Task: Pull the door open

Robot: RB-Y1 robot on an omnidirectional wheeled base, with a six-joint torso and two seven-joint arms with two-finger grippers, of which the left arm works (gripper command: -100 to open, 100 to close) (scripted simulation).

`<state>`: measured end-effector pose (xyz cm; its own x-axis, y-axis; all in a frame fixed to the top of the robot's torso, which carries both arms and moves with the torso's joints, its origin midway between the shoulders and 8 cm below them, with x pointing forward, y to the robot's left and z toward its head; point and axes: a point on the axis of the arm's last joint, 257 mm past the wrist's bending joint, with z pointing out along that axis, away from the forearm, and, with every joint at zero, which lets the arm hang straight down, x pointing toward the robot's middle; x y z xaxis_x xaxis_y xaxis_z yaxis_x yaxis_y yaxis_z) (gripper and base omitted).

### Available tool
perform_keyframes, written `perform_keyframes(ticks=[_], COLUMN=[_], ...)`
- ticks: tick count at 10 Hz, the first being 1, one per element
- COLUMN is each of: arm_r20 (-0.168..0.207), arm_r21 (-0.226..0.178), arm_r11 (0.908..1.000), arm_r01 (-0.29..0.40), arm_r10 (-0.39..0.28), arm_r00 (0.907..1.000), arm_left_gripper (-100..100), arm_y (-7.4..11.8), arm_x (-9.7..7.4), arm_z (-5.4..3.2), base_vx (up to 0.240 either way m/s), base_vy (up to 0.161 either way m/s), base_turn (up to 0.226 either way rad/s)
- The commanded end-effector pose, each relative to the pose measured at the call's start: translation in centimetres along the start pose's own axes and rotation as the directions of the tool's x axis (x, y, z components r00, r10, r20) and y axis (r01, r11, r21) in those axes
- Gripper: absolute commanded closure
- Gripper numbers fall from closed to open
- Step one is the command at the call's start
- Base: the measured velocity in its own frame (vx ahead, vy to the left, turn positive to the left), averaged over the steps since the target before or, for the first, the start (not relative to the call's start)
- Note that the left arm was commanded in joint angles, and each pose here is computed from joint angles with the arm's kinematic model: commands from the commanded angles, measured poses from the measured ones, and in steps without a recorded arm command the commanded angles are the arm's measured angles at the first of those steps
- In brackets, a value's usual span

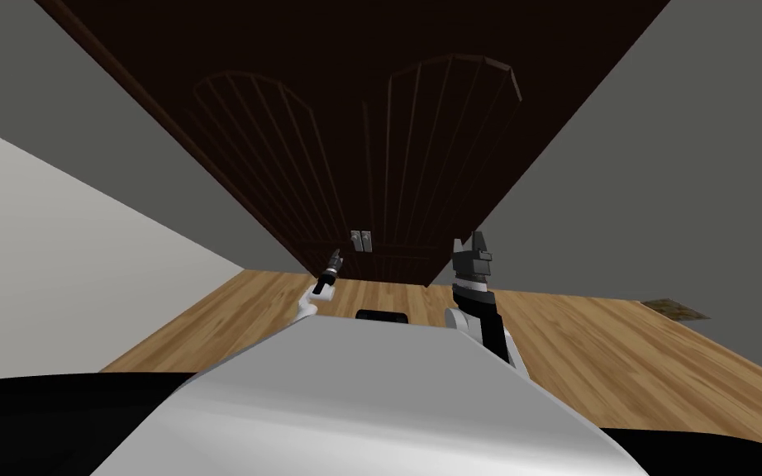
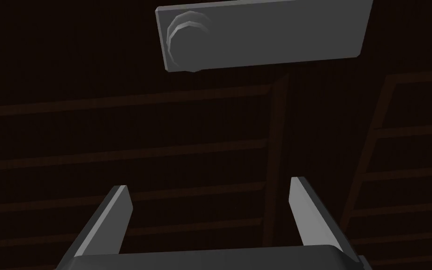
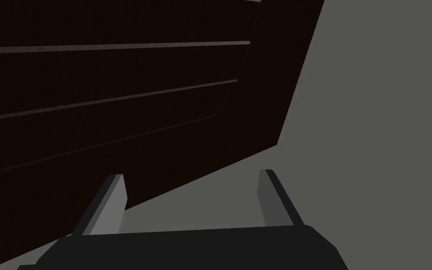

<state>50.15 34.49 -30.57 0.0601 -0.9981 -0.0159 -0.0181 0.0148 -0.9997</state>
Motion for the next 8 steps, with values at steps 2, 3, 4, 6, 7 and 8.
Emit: perform_keyframes(ticks=[2,3,4,6,7,8], arm_r20=[0.064,0.087,0.093,0.129,0.131,0.127], arm_r21=[-0.032,-0.042,-0.044,-0.051,-0.047,-0.04], arm_r11=[0.9993,0.9988,0.9987,0.9982,0.9985,0.9989], arm_r01=[-0.018,-0.023,-0.025,-0.029,-0.027,-0.023], arm_r10=[0.02,0.027,0.029,0.036,0.033,0.028], arm_r00=[0.9978,0.9958,0.9953,0.991,0.9909,0.9916], arm_left_gripper=[-100,-100,-100,-100,-100,-100], arm_y=[1.1,1.5,1.5,1.7,1.6,1.3], arm_x=[-4.7,-6.5,-6.9,-9.7,-9.9,-9.6], arm_z=[-1.32,-1.83,-1.95,-2.59,-2.5,-2.24], base_vx=[-0.019,0.023,0.035,0.119,0.169,0.185], base_vy=[0.029,0.027,0.015,0.029,0.004,-0.019], base_turn=[0.038,0.027,0.002,-0.05,-0.086,-0.107])
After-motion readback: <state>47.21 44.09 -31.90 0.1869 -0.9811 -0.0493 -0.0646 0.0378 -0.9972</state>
